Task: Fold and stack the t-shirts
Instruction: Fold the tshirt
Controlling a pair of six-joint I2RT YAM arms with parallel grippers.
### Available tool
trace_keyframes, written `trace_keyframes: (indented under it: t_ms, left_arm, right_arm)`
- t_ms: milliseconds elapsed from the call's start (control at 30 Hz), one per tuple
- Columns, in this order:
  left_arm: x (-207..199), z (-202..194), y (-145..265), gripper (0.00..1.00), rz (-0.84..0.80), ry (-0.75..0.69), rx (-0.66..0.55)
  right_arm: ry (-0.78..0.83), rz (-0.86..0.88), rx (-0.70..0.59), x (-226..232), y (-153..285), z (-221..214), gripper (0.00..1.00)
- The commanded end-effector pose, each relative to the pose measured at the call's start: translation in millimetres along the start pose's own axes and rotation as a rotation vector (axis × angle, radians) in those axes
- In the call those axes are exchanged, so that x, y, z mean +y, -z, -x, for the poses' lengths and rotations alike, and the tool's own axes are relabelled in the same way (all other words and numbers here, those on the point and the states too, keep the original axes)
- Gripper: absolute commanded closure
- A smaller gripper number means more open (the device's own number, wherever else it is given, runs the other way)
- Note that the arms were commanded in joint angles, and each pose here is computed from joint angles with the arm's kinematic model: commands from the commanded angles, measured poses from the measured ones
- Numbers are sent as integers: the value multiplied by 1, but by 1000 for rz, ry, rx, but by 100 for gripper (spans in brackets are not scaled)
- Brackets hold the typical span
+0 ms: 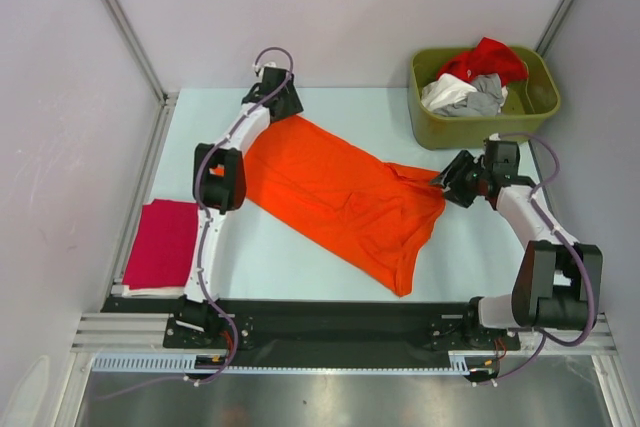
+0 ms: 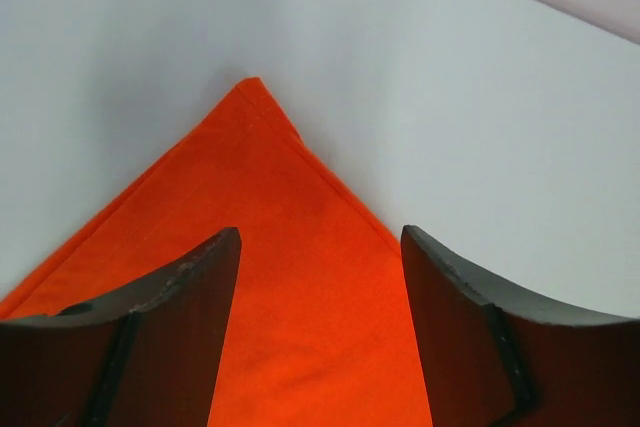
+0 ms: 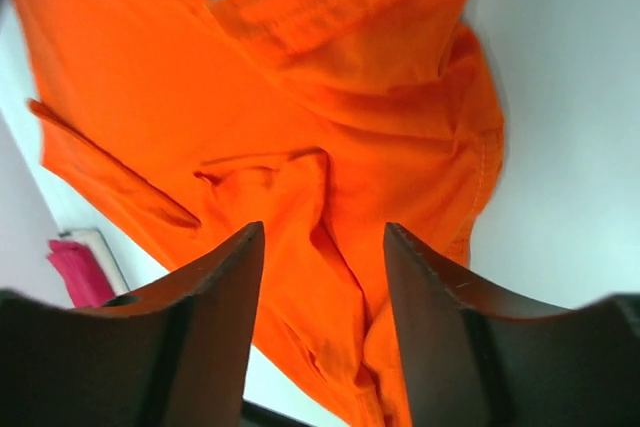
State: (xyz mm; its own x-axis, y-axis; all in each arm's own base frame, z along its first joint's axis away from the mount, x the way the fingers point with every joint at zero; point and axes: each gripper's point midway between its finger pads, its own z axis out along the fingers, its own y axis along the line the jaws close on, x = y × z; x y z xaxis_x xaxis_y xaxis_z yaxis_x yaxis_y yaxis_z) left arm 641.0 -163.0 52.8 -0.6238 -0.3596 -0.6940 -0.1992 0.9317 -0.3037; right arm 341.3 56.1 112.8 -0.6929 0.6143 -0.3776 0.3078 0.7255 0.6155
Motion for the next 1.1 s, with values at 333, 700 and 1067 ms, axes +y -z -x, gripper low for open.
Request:
trace_keyframes:
  t_ms: [333,700,1067]
  left_arm:
    - [66,63,181,27,31,-42,-79]
    - [180,-21,223,26,141,219,112]
    - [228,-42,169,29,201,305,227]
  right_arm:
    - [-87,-184,131,-50,-18,-14,49]
    - [-73,-214,186,-64,-16,-37,42]
    - [-48,-200,200,-67,-21,-37,39]
